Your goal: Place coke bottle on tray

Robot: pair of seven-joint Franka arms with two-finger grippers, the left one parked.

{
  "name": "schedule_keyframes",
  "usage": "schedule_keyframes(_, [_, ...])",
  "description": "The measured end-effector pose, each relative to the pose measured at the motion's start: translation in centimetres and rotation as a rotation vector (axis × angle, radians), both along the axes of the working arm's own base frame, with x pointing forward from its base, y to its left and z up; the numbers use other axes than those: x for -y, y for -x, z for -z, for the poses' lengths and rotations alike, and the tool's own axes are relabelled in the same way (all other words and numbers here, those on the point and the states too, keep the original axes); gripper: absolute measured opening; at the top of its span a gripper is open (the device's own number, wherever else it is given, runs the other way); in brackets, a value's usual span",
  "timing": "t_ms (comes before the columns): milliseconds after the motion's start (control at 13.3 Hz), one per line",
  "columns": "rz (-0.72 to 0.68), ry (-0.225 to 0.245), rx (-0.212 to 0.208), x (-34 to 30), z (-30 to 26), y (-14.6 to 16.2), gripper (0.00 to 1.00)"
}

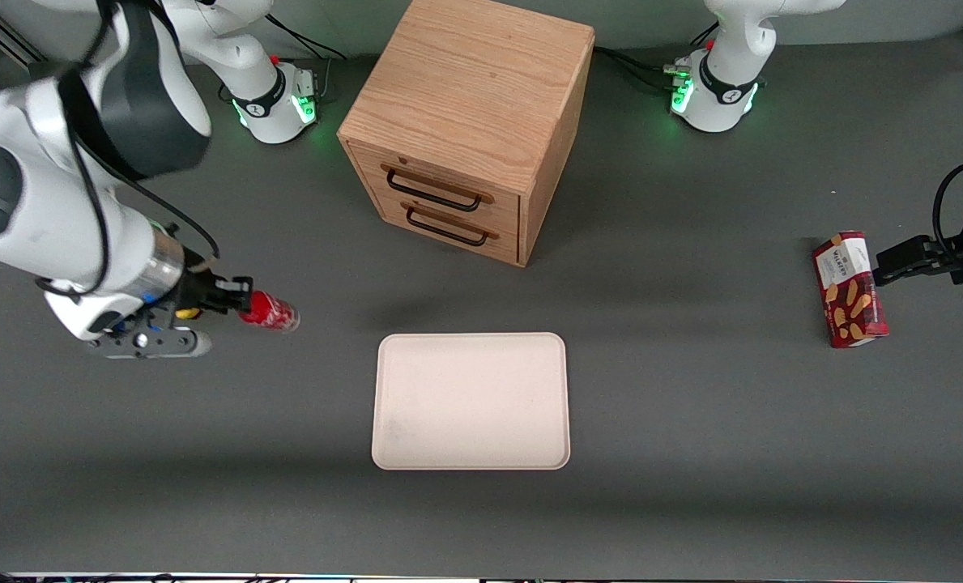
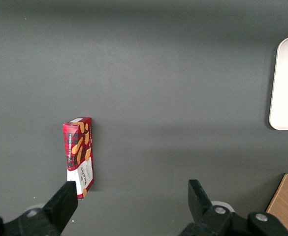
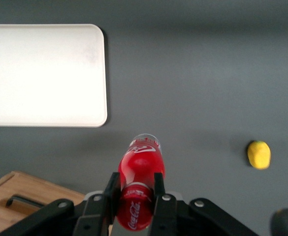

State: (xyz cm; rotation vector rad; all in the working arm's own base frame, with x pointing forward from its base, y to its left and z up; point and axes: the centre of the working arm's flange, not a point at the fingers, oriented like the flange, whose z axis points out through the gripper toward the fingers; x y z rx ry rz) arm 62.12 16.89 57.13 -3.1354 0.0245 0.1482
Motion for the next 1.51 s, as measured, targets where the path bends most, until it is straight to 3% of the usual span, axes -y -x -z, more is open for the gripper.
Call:
schedule_keyframes(226, [0.007,0.002,-0.010,1.1,-4.1,1.2,0.31])
schedule_keyframes(452, [0.002,0.001,0.000,0.4,-4.4,0.7,0.31])
schedule_keyframes(753, [0.057,0.000,0.016,-6.9,-2.0,-0.9,0.31])
schedule_keyframes(1130, [0.173,-0.037,0.075,-17.5,0.2,0.0,0.31])
schedule_keyframes(1507, [0.188,-0.065,0.123,-16.9,1.6,-2.2,0.31])
